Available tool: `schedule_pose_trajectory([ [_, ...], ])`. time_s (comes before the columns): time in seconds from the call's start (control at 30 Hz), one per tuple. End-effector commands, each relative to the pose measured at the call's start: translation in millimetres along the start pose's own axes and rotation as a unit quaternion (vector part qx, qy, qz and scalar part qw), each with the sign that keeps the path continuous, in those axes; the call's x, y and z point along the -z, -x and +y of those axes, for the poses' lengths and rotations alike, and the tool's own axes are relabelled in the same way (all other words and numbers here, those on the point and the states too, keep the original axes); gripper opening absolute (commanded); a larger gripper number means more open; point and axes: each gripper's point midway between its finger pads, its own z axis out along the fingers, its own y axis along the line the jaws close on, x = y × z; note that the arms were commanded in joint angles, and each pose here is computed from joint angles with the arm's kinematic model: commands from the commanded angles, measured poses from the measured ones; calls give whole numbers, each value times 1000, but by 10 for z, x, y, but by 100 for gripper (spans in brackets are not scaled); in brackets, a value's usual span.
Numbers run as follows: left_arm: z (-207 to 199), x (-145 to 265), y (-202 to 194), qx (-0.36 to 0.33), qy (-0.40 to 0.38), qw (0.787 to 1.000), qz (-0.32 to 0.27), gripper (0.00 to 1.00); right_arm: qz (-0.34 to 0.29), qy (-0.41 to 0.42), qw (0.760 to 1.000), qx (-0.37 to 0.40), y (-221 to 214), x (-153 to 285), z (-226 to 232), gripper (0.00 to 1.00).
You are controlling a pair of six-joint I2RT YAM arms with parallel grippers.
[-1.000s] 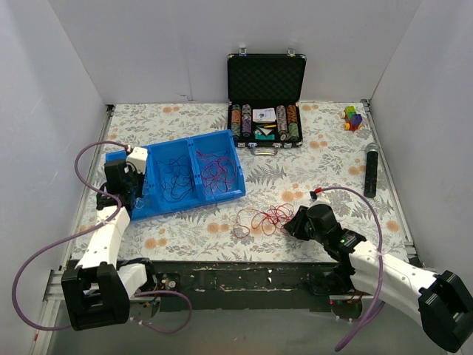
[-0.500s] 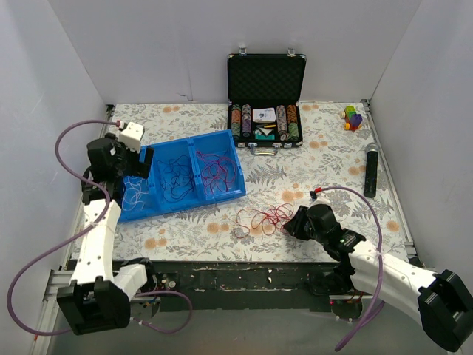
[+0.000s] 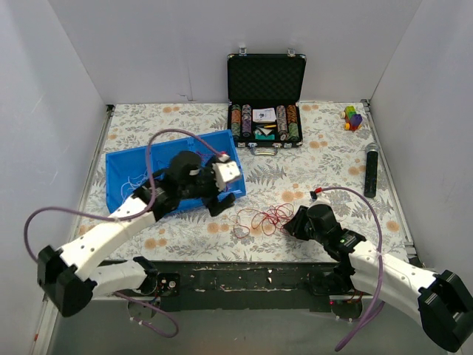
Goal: Untangle the cables
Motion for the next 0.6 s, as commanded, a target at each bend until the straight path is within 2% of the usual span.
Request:
schedule_pose_trajectory([
  [0.0,-141,-476,-120,-28,-13,999,33,83,26,-36,999,-2,-182,16,-224,32],
  [0.2,-165,-1054,-228,-33,-37,997,62,81,47,-43,998,-5,-294,63,-290,31],
  [0.57,-116,-1475,-410,-38,-29,997,67,79,43,-42,998,-4,-211,159,-228,31],
])
